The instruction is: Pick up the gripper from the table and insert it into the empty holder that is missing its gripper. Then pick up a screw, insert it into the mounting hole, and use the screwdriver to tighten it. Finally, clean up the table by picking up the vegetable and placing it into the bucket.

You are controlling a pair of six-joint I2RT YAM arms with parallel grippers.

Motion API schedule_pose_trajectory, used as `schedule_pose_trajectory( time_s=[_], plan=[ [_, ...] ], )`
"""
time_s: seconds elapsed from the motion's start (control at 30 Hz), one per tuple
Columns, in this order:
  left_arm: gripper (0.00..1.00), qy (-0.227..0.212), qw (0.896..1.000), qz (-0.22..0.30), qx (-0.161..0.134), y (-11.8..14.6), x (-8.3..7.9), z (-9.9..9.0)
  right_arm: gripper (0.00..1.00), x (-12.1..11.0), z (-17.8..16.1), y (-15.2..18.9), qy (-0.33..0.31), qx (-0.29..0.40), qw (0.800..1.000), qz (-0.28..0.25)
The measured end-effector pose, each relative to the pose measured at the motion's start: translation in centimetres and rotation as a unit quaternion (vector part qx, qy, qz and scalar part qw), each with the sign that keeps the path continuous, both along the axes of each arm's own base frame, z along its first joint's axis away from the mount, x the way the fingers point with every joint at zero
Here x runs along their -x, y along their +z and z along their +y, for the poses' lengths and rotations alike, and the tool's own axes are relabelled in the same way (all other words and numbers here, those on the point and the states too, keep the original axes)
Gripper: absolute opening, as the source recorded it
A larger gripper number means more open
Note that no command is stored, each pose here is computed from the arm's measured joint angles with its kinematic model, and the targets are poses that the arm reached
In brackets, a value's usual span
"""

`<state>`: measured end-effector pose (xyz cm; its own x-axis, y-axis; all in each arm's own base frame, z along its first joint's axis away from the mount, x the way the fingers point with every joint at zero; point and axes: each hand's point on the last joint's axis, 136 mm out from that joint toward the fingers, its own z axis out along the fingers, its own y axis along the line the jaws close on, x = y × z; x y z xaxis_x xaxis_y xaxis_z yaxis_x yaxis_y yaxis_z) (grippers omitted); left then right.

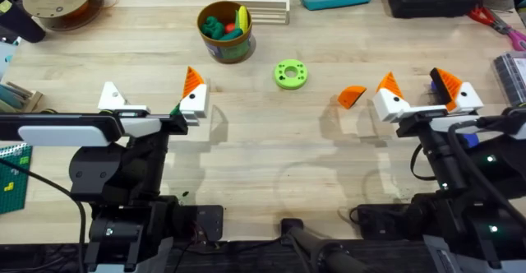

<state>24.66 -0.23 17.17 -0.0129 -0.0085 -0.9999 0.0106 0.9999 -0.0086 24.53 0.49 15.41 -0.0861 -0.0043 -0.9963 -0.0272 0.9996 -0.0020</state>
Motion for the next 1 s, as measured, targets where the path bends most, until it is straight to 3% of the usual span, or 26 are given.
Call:
schedule_pose_trajectory(
  time_s=[0.47, 0.63, 0.8, 0.93, 1.0],
  plan=[
    [0.985, 0.000, 1.000, -0.009, 0.000, 0.5, 0.0, 0.0, 0.896, 0.0, 0.0, 0.0, 0.000, 0.000, 1.000, 0.001],
    [0.986, 0.000, 0.998, 0.068, 0.000, -0.7, 0.8, 0.0, 0.896, 1.0, 0.0, -0.3, 0.000, 0.000, 0.998, 0.055],
    [0.986, 0.000, 0.992, 0.129, -0.001, 2.9, 2.0, 0.0, 0.897, 2.9, 0.0, 1.7, 0.000, 0.000, 0.990, 0.140],
    [0.986, -0.003, 0.978, 0.207, -0.009, 5.4, 2.5, 0.0, 0.896, 3.6, 0.0, 5.8, 0.000, 0.000, 0.984, 0.176],
    [0.986, -0.009, 0.966, 0.257, -0.023, 5.8, 2.6, -0.1, 0.896, 3.8, 0.0, 7.7, 0.000, 0.000, 0.980, 0.199]
  ],
)
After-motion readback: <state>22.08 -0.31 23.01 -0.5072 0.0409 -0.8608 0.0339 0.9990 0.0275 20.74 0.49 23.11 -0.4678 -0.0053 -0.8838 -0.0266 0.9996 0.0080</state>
